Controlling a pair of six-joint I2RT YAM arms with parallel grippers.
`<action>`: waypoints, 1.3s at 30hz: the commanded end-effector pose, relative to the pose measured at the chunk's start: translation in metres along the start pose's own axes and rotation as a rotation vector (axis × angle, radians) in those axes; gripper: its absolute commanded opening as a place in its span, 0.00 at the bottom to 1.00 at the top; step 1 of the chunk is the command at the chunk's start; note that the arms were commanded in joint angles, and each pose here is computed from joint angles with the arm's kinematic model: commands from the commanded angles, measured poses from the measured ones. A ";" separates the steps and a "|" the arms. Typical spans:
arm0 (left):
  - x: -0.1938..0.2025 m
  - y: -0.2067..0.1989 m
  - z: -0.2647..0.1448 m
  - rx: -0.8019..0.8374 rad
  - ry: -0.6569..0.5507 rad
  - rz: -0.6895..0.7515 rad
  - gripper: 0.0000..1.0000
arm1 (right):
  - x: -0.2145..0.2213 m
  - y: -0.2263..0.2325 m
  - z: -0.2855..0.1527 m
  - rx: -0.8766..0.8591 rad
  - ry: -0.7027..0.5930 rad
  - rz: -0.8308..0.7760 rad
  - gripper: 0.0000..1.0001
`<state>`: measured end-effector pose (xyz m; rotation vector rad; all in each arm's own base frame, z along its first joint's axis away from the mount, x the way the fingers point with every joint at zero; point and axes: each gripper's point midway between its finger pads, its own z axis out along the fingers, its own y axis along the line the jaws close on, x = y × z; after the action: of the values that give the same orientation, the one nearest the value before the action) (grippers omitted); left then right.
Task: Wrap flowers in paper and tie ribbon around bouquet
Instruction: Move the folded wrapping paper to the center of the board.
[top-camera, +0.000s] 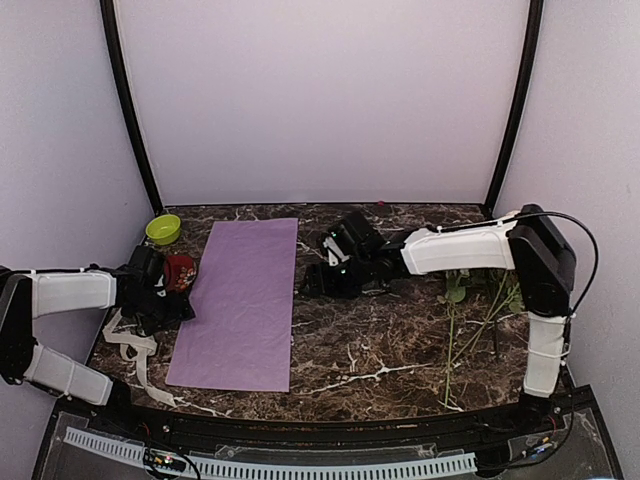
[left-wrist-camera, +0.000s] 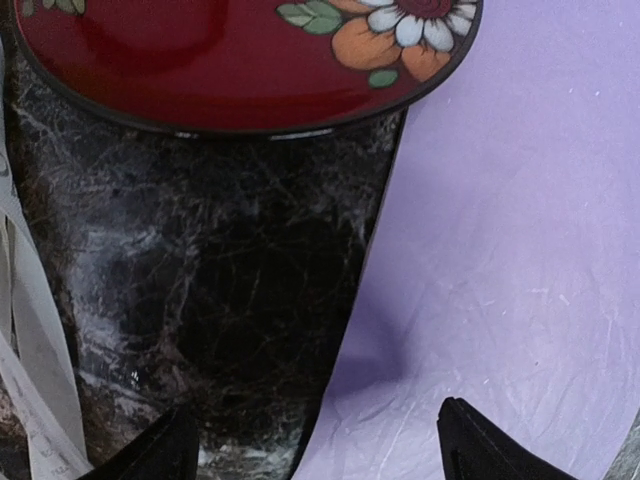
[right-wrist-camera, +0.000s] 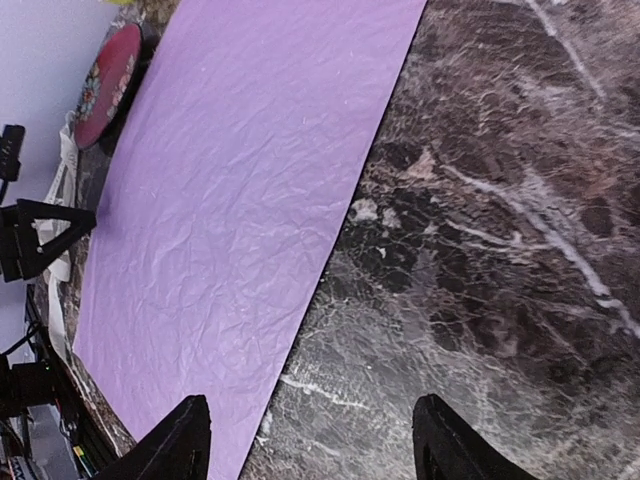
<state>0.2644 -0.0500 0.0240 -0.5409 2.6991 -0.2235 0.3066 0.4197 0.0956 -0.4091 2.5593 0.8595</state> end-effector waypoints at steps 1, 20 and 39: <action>0.016 0.000 0.015 0.050 0.050 -0.066 0.85 | 0.010 0.006 0.035 0.025 0.066 0.012 0.70; 0.032 -0.048 0.021 0.300 0.107 0.018 0.65 | 0.021 0.047 0.112 -0.264 0.157 0.220 0.69; 0.043 -0.167 0.015 0.531 0.129 0.356 0.40 | 0.046 -0.045 0.019 -0.009 0.024 0.271 0.66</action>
<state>0.2917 -0.1915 0.0287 -0.0221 2.6313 -0.7951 0.2873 0.4282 0.0424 -0.1532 2.6780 1.0879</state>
